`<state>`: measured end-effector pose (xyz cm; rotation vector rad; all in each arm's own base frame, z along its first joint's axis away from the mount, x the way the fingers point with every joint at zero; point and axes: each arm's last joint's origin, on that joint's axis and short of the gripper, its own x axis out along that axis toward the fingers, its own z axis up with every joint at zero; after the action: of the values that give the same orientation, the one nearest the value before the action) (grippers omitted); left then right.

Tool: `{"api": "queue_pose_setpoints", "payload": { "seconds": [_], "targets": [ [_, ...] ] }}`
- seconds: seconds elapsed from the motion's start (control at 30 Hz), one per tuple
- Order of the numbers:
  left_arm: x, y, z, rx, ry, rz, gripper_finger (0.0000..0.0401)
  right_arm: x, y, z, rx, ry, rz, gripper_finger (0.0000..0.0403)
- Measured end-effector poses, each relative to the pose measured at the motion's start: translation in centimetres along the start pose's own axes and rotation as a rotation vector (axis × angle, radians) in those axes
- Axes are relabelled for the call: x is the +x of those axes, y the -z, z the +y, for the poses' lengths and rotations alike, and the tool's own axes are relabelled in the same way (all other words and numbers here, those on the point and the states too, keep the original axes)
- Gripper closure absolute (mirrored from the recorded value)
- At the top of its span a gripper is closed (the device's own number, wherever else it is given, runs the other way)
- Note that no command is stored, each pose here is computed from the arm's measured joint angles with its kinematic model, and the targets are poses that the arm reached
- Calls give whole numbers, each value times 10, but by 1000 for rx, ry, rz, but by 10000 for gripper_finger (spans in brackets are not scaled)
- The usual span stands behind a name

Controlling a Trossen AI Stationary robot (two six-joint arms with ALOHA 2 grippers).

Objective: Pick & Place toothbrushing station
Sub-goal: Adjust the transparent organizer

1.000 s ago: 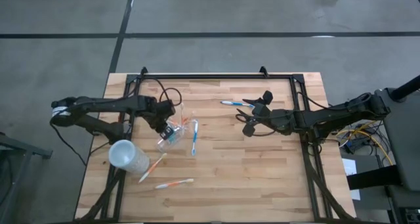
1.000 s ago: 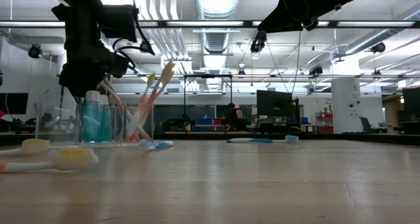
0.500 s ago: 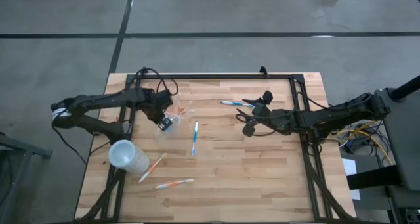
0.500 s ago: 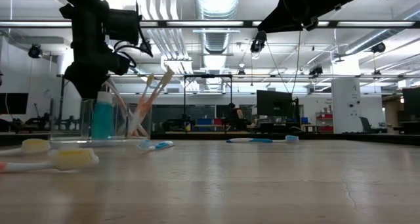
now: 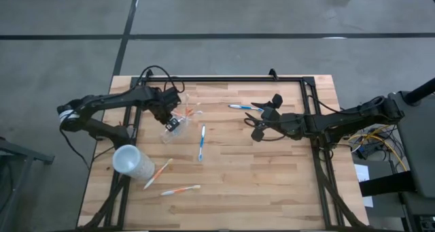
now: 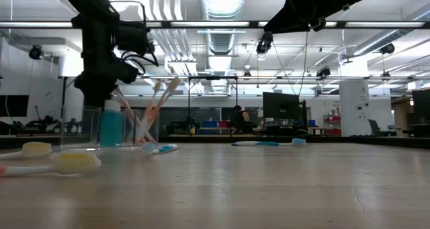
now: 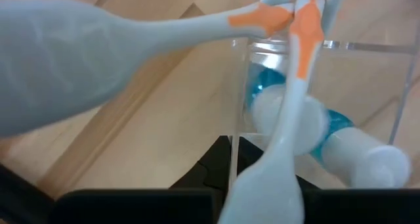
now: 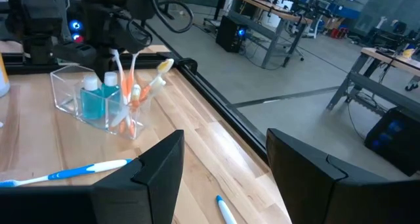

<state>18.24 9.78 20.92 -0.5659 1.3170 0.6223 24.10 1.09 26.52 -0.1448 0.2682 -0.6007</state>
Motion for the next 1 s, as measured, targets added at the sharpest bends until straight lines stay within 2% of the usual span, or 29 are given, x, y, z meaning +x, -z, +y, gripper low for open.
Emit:
{"api": "queue_pose_setpoints", "payload": {
  "seconds": [0.7, 1.0],
  "targets": [
    [1, -4, 4, -22, 1, -17, 375, 0, 0, 0, 0, 0, 0, 193],
    [1, -4, 6, -28, 0, -17, 356, 0, 0, 0, 0, 0, 0, 193]
  ]
}}
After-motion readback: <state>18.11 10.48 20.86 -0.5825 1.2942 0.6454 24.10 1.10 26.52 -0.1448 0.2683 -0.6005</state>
